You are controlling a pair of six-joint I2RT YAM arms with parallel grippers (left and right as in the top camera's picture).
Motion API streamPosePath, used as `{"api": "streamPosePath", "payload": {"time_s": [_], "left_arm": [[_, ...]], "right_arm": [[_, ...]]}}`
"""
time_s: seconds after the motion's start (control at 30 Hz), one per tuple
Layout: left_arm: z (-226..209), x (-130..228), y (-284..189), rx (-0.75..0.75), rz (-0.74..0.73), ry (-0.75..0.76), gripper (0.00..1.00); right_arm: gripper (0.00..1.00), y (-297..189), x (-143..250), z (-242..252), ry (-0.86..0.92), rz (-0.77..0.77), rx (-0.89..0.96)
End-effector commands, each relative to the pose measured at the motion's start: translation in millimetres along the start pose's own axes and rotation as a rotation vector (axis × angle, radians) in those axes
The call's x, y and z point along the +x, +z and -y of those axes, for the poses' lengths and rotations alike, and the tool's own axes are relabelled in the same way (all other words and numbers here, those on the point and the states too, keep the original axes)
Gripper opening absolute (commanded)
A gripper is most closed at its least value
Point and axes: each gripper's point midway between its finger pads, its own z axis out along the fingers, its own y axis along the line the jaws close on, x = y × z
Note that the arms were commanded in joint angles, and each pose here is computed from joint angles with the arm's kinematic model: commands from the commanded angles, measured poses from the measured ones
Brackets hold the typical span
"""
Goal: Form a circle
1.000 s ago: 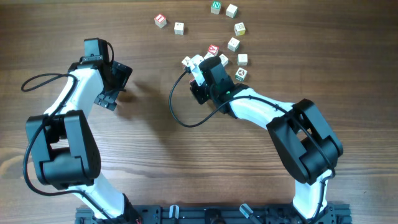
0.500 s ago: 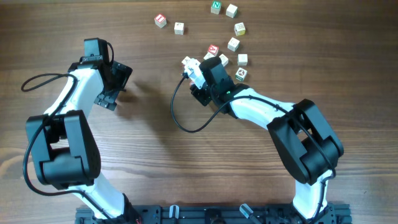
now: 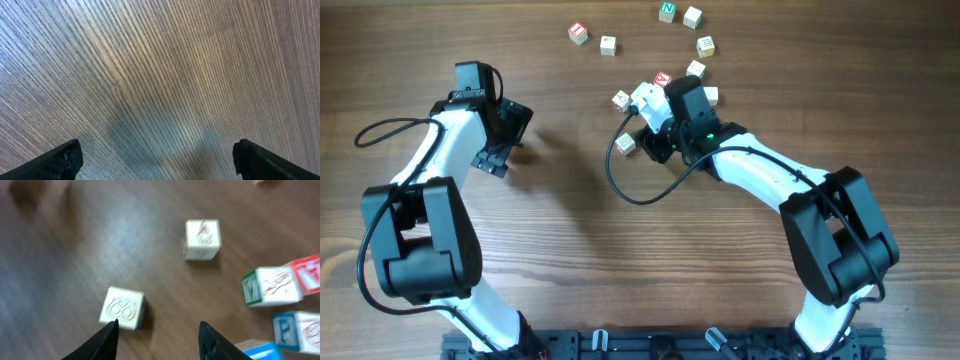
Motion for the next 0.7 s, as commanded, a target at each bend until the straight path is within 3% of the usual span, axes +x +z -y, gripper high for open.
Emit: {"api": "streamPosePath", "payload": {"time_s": [0.0, 0.1, 0.17, 0.23, 0.33, 0.43, 0.53, 0.6, 0.67], "left_arm": [[-1, 1, 4, -0.007, -0.009, -0.018, 1.00], [-1, 1, 4, -0.007, -0.009, -0.017, 1.00], [-1, 1, 4, -0.007, -0.009, -0.018, 1.00], [-1, 1, 4, -0.007, -0.009, -0.018, 1.00], [-1, 1, 4, -0.007, -0.009, -0.018, 1.00], [-1, 1, 4, -0.007, -0.009, -0.018, 1.00], [-1, 1, 4, -0.007, -0.009, -0.018, 1.00], [-1, 1, 4, -0.007, -0.009, -0.018, 1.00], [-1, 1, 4, -0.007, -0.009, -0.018, 1.00]], "right_arm": [[0.48, -5, -6, -26, 0.021, 0.015, -0.117], [0.37, -5, -7, -28, 0.092, 0.017, -0.123], [0.15, -4, -5, -25, 0.147, 0.003, -0.102], [0.07, -4, -3, -25, 0.208, -0.007, -0.101], [0.05, -5, 10, -27, 0.348, -0.067, -0.095], [0.04, -11, 21, 11, 0.518, -0.089, 0.129], [0.05, -32, 3, 37, 0.609, -0.002, 0.219], [0.33, -45, -9, 51, 0.618, 0.053, 0.246], [0.49, -46, -1, 64, 0.692, 0.053, 0.287]]}}
